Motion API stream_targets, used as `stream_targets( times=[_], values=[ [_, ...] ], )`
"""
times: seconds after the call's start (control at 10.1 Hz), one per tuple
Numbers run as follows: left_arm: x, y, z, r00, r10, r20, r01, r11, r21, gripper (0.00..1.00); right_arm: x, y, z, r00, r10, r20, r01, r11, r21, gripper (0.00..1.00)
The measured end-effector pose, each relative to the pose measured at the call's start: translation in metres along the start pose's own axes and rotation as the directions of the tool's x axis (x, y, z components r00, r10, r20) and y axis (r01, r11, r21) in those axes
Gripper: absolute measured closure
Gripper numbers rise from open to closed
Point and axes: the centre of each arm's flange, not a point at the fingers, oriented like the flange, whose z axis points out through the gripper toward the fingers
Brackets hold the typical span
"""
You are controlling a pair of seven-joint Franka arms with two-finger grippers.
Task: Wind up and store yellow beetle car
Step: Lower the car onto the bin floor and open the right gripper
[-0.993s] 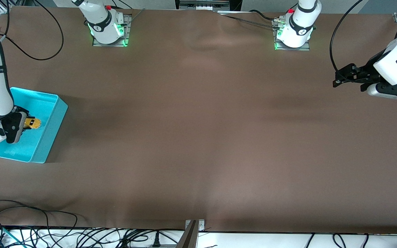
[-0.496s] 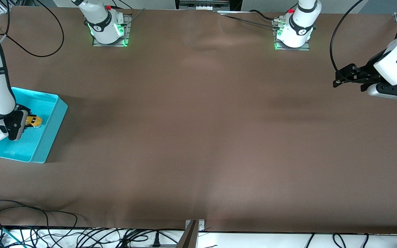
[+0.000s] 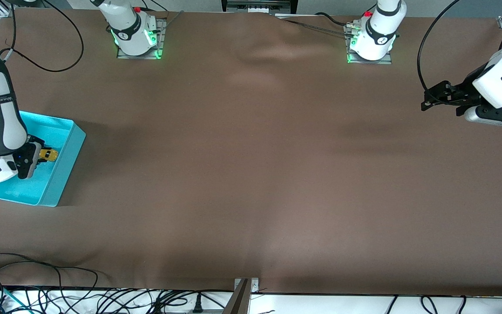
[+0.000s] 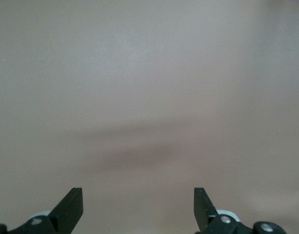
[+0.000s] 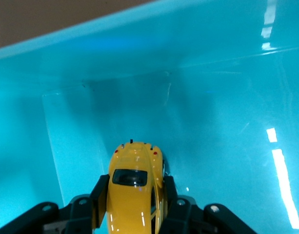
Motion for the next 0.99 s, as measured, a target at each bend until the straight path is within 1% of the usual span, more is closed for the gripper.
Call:
stream_targets(
  times=[0.2, 0.3, 0.4, 0.5, 0.6, 0.69, 0.89, 0.99],
  values=[
    [0.0, -0.004, 0.0, 1.0, -0.008, -0.001, 0.008, 1.0, -0.001, 0.0, -0.006, 0.001, 0.009, 1.0, 0.003, -0.008, -0.003, 1.0, 0.006, 0.5],
    [0.0, -0.005, -0.001, 1.0, -0.009, -0.001, 0.009, 1.0, -0.001, 0.0, -0.006, 0.001, 0.008, 1.0, 0.0, -0.009, 0.0, 1.0, 0.004, 0.42],
    [0.0, -0.005, -0.001, 1.0, -0.009, -0.001, 0.009, 1.0, -0.001, 0.0, -0.004, 0.002, 0.007, 1.0, -0.013, -0.011, 0.013, 1.0, 0.0, 0.24],
    [0.0, -0.005, -0.001, 1.0, -0.009, -0.001, 0.009, 1.0, -0.001, 0.0, -0.001, 0.002, 0.004, 0.999, -0.029, -0.012, 0.029, 1.0, -0.006, 0.11],
    [0.0, -0.005, -0.001, 1.0, -0.009, -0.001, 0.009, 1.0, -0.001, 0.0, 0.002, 0.004, -0.002, 0.999, -0.041, -0.014, 0.041, 0.999, -0.016, 0.01],
    [0.0, -0.005, 0.0, 1.0, -0.008, -0.001, 0.008, 1.0, -0.001, 0.0, 0.005, 0.005, -0.012, 0.999, -0.044, -0.018, 0.044, 0.999, -0.026, 0.0],
    [0.0, -0.004, 0.0, 1.0, -0.007, -0.001, 0.007, 1.0, -0.001, 0.0, 0.006, -0.001, -0.046, 0.998, -0.028, -0.057, 0.027, 0.999, -0.027, 0.0],
    [0.0, -0.004, 0.0, 1.0, -0.008, -0.001, 0.008, 1.0, -0.001, 0.0, 0.006, -0.006, -0.072, 0.997, -0.015, -0.078, 0.013, 1.0, -0.026, 0.0]
  ],
)
